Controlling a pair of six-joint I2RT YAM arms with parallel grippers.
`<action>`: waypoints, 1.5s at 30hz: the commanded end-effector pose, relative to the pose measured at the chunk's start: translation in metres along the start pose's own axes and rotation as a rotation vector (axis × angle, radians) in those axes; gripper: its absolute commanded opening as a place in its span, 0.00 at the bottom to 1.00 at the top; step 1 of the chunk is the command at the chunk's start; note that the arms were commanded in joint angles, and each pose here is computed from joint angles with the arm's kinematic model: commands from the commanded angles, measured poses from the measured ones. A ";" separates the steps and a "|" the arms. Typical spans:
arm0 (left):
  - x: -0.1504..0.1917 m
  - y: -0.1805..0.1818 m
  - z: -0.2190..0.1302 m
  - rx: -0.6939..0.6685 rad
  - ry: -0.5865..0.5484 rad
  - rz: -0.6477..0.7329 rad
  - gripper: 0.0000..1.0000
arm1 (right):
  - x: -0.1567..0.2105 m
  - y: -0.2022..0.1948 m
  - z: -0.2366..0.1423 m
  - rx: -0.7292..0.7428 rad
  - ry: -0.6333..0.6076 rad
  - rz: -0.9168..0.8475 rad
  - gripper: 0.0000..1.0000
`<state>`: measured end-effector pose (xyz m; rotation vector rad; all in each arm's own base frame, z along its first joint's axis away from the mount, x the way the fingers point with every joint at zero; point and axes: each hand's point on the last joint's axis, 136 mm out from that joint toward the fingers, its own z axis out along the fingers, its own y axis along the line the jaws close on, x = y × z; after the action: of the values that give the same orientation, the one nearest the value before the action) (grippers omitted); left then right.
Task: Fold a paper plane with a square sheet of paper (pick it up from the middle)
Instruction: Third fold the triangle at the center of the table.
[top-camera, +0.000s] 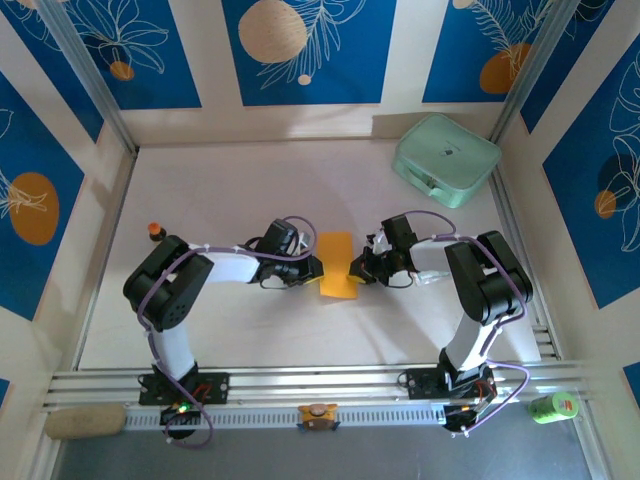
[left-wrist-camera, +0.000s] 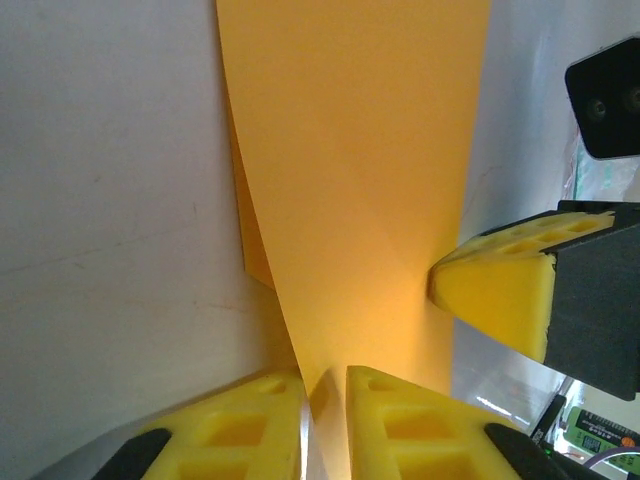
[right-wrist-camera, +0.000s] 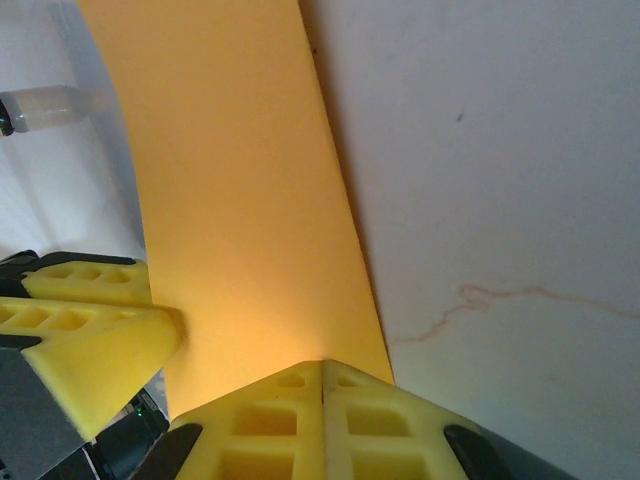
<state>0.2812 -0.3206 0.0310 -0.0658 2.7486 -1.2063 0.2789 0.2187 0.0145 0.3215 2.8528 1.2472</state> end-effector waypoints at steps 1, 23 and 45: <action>-0.001 -0.009 -0.001 0.023 0.002 0.008 0.14 | 0.012 -0.022 0.002 0.062 0.018 0.048 0.06; 0.007 -0.014 -0.031 0.043 -0.023 -0.016 0.00 | 0.023 0.081 -0.063 0.038 -0.466 -0.726 0.46; 0.005 -0.017 -0.035 0.073 -0.053 -0.035 0.00 | 0.092 0.078 0.005 0.361 -0.512 -1.625 0.53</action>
<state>0.2690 -0.3074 0.0558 -0.1307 2.7008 -1.2551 0.1912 0.2964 0.0733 -1.2280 1.8162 0.3415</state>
